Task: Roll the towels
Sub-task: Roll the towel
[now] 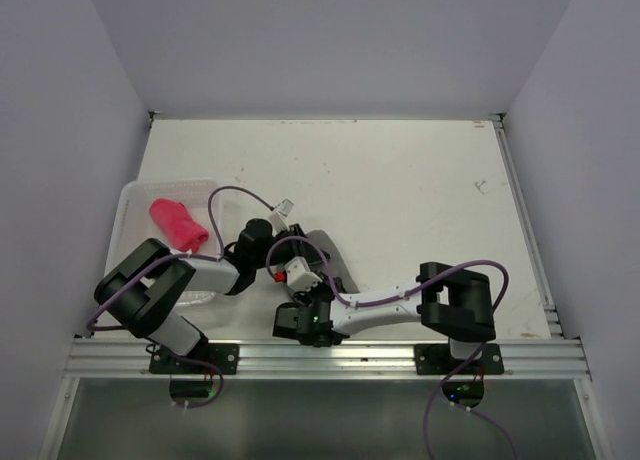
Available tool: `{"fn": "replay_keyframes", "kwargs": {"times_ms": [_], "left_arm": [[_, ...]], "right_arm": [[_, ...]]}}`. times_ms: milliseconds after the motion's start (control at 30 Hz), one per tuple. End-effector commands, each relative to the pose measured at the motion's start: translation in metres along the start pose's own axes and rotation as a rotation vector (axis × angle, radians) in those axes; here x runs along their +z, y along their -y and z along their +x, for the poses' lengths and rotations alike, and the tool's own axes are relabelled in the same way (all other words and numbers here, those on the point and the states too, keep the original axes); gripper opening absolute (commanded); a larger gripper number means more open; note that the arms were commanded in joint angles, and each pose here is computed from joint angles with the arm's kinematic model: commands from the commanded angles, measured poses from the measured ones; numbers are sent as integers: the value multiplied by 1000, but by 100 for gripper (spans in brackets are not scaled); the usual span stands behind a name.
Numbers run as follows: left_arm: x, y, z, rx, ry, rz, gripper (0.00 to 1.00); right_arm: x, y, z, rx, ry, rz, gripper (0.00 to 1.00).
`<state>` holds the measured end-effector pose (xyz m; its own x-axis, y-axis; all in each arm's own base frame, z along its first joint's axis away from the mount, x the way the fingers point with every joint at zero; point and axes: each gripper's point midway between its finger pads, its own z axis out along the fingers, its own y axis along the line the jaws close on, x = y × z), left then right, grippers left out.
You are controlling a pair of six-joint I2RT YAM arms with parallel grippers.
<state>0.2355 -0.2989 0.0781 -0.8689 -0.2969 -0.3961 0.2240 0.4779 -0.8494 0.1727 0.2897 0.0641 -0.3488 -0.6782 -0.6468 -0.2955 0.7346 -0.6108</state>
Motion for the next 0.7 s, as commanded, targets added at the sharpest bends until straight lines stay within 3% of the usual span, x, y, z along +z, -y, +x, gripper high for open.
{"fn": "replay_keyframes", "kwargs": {"times_ms": [0,267,400,667], "left_arm": [[-1,-47,20,-30,-31,-155,31],[-10,-74,35,-55,-48,-245,29],[-11,-85,40,-68,-66,-284,29],[-18,-96,41,-32,-62,-332,29]], "right_arm": [[-7,-4,0,136,-7,-60,4],[-14,12,-17,280,3,-129,31],[-22,27,-28,351,12,-178,50],[-37,53,-41,634,7,-449,63]]}}
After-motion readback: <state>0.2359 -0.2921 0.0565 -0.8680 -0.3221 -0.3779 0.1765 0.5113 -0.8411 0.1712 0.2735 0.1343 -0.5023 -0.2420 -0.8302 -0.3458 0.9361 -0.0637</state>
